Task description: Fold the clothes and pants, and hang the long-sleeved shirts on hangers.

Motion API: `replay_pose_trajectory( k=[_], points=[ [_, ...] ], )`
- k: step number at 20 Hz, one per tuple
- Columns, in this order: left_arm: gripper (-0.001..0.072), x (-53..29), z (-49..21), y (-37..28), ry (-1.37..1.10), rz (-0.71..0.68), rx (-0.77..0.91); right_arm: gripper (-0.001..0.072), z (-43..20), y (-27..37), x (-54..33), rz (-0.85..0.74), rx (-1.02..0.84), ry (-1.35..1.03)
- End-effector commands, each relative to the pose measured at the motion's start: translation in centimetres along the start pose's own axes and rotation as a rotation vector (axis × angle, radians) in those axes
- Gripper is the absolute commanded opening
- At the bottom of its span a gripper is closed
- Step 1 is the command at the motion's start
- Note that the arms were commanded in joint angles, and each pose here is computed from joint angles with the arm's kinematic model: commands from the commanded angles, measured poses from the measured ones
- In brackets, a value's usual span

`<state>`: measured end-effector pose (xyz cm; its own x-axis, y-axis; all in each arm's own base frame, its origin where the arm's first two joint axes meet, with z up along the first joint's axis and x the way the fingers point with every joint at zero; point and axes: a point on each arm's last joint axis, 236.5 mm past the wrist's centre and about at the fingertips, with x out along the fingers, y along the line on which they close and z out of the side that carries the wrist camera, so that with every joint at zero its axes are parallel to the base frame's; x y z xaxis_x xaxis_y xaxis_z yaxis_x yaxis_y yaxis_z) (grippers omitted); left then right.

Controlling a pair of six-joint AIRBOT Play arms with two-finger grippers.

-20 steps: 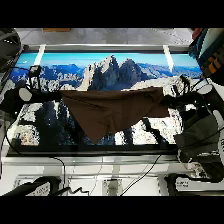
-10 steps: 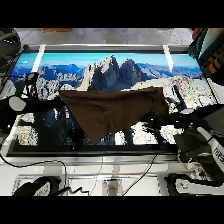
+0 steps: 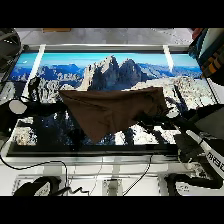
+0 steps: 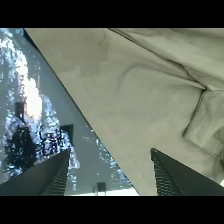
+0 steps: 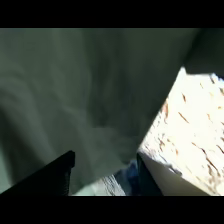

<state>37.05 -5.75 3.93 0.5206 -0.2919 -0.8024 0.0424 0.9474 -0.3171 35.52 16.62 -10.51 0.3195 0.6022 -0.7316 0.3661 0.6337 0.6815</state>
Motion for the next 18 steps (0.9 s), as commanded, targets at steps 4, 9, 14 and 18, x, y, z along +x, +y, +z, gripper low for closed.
replay_pose_trajectory(
  k=[4, 9, 14, 18],
  points=[
    [0.0540, 0.6, -1.5, 0.2, 0.039, -0.003, -0.012, 0.0263, 1.7, -1.0, 0.8, -0.042, 0.011, -0.087],
    [0.0540, 1.9, -7.0, -0.2, 0.201, -0.041, -0.123, 0.0011, 1.5, -0.8, 1.2, -0.049, -0.005, -0.087],
    [0.0540, 3.9, -15.0, -5.0, 0.392, -0.192, -0.227, 0.0011, 1.4, -0.8, 1.2, -0.048, -0.005, -0.083],
    [0.0540, 6.4, -17.7, -7.2, 0.358, -0.185, -0.122, 0.0012, 1.5, -0.8, 1.2, -0.048, -0.003, -0.087]
  ],
)
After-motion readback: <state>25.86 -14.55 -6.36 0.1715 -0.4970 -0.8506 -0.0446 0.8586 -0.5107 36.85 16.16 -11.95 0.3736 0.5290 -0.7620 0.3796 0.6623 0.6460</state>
